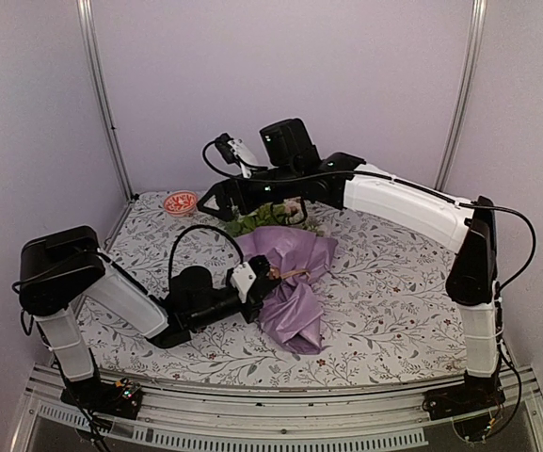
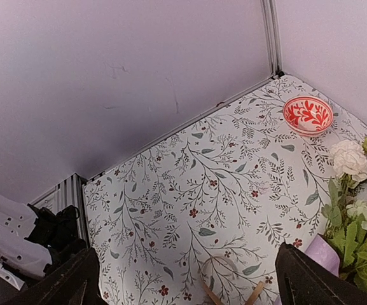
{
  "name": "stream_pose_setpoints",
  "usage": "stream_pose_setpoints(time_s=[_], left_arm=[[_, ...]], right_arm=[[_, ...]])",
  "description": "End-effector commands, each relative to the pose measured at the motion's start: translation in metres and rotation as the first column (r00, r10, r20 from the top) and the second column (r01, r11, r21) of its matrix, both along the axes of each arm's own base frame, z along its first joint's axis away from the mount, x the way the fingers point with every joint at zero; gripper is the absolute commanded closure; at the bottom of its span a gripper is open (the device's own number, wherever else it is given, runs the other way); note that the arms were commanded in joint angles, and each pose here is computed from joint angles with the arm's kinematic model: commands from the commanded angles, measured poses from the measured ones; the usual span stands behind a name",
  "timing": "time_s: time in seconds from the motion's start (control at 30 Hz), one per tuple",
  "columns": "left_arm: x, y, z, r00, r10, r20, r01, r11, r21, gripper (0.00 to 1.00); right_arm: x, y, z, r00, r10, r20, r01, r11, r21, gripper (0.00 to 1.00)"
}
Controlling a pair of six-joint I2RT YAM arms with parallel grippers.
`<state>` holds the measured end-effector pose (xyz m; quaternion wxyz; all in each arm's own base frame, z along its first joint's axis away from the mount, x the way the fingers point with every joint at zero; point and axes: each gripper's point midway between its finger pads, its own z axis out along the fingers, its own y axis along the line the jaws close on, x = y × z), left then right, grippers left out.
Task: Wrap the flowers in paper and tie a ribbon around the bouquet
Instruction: Cross the half-tied ribbon over the folded bouquet.
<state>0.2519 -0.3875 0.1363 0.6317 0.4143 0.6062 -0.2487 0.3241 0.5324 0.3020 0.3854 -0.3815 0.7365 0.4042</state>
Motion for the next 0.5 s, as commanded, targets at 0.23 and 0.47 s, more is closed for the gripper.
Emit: stream_pose_setpoints(time_s=[0.23, 0.47], left_arm=[[-0.001, 0.001, 0.018, 0.998, -0.022, -0.067, 0.015, 0.994, -0.106, 1.00], [0.006, 0.001, 0.017, 0.993, -0.033, -0.115, 0.020, 0.993, -0.116, 1.00]], right_arm=[[-0.005, -0.104, 0.008, 0.989, 0.148, 0.019, -0.149, 0.986, 0.070, 0.16], [-0.063, -0.117, -0.060, 0.967, 0.253, -0.038, -0.249, 0.965, 0.086, 0.35]])
